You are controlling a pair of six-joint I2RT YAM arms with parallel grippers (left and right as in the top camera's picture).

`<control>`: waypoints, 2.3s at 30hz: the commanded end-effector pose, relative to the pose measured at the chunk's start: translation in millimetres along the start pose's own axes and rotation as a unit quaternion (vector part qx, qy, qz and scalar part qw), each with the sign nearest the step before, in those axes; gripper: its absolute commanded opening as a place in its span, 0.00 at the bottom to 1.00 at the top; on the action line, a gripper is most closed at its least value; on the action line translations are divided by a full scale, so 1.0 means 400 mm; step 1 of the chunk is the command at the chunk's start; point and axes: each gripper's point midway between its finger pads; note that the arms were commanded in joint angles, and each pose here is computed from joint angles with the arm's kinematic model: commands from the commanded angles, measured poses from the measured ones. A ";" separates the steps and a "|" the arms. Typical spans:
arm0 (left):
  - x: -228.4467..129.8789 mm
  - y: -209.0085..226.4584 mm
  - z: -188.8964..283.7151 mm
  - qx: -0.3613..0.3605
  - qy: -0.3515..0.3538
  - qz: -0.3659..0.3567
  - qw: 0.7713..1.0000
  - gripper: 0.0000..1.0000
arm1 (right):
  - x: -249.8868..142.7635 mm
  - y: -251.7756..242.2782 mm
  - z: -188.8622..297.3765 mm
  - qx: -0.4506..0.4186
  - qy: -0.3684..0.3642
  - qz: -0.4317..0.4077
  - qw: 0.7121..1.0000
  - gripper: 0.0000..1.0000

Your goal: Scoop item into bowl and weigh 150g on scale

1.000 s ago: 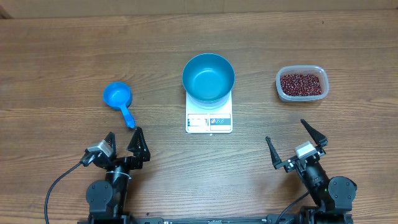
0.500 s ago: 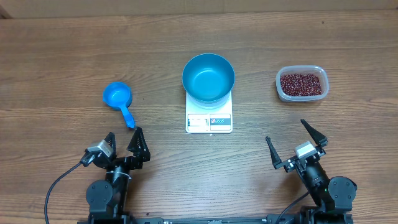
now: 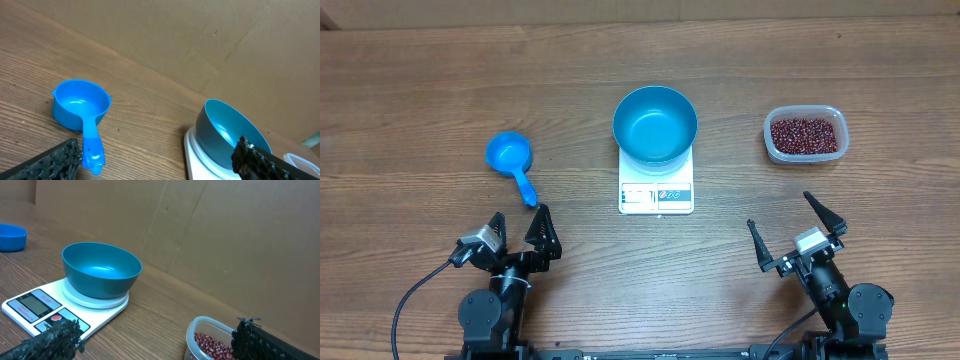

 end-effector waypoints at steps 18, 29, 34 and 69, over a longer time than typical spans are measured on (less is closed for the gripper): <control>0.000 0.002 0.001 0.000 -0.002 0.001 1.000 1.00 | -0.007 -0.005 0.000 -0.007 0.001 -0.004 1.000 1.00; 0.047 -0.076 0.021 -0.067 -0.004 -0.067 0.995 1.00 | -0.007 -0.005 0.000 -0.007 0.001 -0.004 1.000 1.00; 0.121 -0.097 0.060 -0.053 -0.005 -0.116 0.992 1.00 | -0.007 -0.005 0.000 -0.007 0.001 -0.004 1.000 1.00; 0.382 -0.089 0.061 0.115 0.200 -0.125 0.965 0.99 | -0.007 -0.005 0.000 -0.007 0.001 -0.004 1.000 1.00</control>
Point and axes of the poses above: each gripper's point midway between its finger pads, its own z axis back along the fingers, its own y axis along the line the jaws close on, x = y × z, and after that the axes turned 9 degrees about -z, right-handed
